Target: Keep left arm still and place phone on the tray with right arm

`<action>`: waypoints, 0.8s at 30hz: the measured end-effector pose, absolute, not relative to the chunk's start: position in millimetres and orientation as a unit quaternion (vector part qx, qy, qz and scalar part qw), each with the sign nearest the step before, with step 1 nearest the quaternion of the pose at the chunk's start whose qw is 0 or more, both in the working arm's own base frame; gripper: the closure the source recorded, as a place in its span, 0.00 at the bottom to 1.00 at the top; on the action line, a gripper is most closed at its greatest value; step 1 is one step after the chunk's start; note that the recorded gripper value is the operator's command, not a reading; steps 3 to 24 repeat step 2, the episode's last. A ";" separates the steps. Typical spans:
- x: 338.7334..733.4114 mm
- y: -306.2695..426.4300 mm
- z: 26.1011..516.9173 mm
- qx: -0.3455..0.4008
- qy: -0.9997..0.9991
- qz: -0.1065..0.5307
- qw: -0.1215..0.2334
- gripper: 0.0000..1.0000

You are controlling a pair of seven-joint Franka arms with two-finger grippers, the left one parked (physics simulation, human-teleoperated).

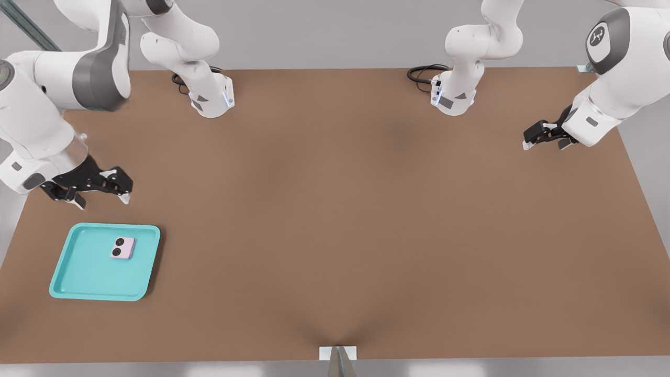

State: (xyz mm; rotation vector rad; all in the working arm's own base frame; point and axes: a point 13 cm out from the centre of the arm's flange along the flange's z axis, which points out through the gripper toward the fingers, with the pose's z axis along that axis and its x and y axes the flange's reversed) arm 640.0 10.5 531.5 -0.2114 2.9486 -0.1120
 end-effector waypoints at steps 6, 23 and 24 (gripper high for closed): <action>622.1 1.2 527.5 -0.057 0.996 -0.030 0.067 0.00; 622.1 1.2 527.5 -0.057 0.996 -0.030 0.067 0.00; 622.1 1.2 527.5 -0.057 0.996 -0.030 0.067 0.00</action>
